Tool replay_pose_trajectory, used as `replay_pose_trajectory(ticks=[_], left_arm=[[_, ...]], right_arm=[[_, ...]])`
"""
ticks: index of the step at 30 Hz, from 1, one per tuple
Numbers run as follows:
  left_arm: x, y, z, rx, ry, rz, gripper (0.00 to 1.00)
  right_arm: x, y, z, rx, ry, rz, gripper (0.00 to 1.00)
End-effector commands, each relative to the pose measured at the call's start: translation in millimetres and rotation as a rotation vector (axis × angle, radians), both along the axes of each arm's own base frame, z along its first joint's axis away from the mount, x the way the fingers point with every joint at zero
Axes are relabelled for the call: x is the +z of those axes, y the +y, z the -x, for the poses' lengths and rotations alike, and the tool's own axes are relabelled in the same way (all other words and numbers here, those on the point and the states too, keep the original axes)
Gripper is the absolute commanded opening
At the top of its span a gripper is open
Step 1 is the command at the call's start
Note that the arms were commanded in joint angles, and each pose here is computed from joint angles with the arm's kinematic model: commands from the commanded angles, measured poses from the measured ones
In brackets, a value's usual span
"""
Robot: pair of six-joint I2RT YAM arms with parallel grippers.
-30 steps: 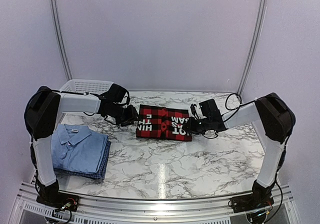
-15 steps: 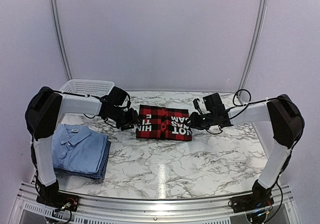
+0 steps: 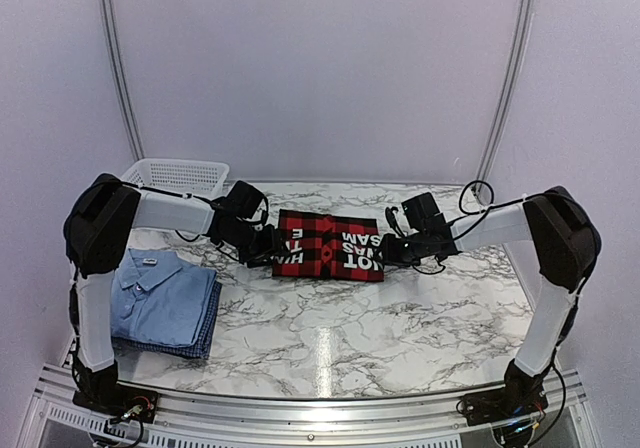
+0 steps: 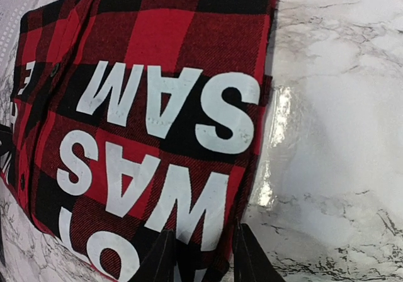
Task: Fold and stack the long sleeve shirts
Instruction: Pick up the square-folded shirt from the center of the board.
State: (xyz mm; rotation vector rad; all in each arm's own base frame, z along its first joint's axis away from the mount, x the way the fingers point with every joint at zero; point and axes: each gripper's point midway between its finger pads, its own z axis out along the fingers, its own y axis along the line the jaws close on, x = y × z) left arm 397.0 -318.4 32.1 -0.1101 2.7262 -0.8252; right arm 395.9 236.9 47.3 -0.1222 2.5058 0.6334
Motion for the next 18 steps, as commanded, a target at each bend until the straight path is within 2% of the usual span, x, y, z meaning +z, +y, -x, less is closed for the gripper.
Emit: replay_pose_trajectory(ticks=[1,8,16,18], left_arm=[[-28.6,3.1,11.9,0.009,0.069,-0.078,0.57],[-35.4,-1.4,9.9,0.054,0.089,-0.084,0.45],[-22.6,-8.2,-0.7,0.113,0.06,-0.026,0.21],[-17.2,-6.2,-2.7,0.11,0.035,-0.03,0.19]], right_arm=[[-6.9,-7.3,-0.8,-0.008,-0.001,0.037,0.27],[-23.7,-15.6,9.4,-0.012,0.024,0.069,0.26],[-34.1,-14.8,12.7,-0.003,0.039,0.077,0.25],[-36.5,-14.9,13.4,-0.001,0.044,0.082,0.24]])
